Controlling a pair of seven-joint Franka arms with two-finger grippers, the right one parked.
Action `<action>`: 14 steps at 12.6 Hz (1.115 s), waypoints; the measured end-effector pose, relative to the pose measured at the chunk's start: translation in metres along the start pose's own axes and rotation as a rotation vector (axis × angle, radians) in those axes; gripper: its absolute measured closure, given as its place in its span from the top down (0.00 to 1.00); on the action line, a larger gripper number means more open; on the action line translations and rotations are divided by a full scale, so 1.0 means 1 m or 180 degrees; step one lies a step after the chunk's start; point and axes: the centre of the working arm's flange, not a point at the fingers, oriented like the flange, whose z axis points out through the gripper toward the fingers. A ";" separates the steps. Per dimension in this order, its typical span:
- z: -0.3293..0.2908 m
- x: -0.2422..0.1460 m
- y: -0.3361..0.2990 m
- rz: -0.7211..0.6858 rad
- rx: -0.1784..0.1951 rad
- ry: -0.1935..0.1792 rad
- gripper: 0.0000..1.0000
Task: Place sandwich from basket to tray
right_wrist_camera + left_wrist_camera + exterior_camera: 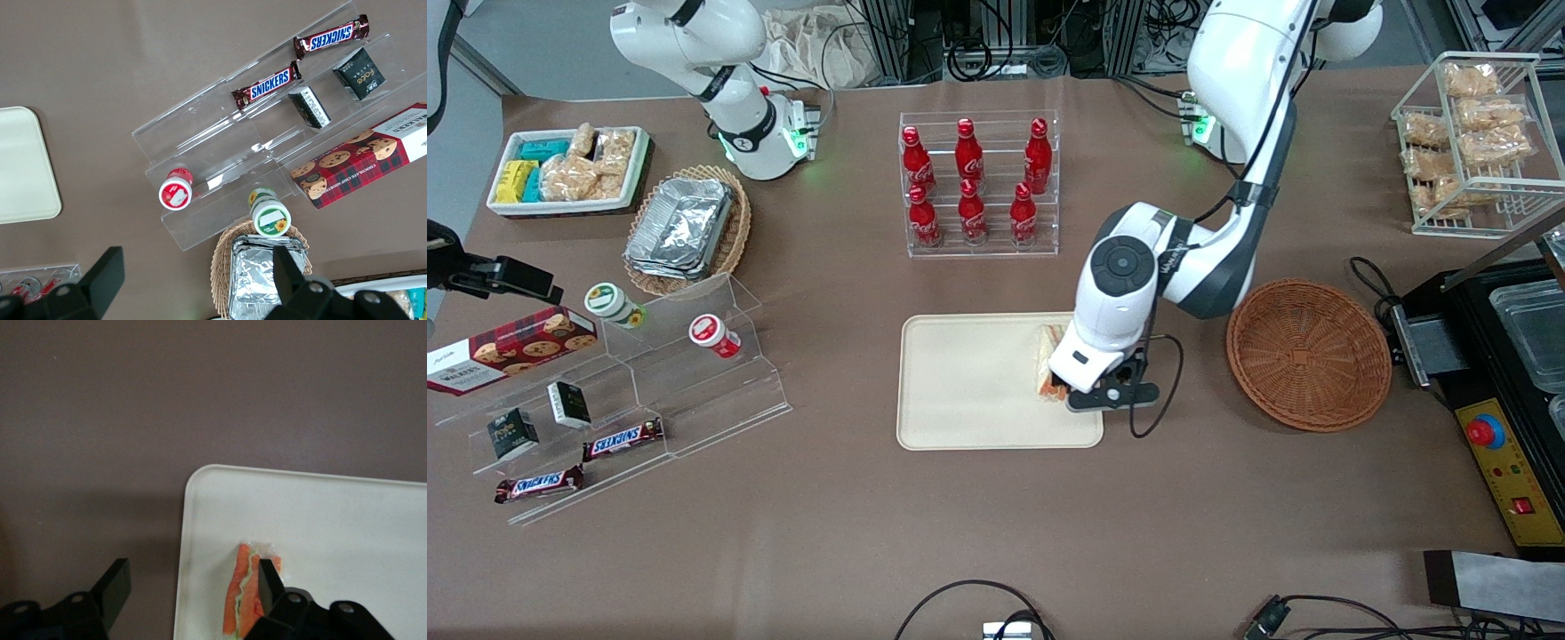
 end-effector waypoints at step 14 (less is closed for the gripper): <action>-0.083 0.094 -0.147 -0.0830 0.0167 0.0111 1.00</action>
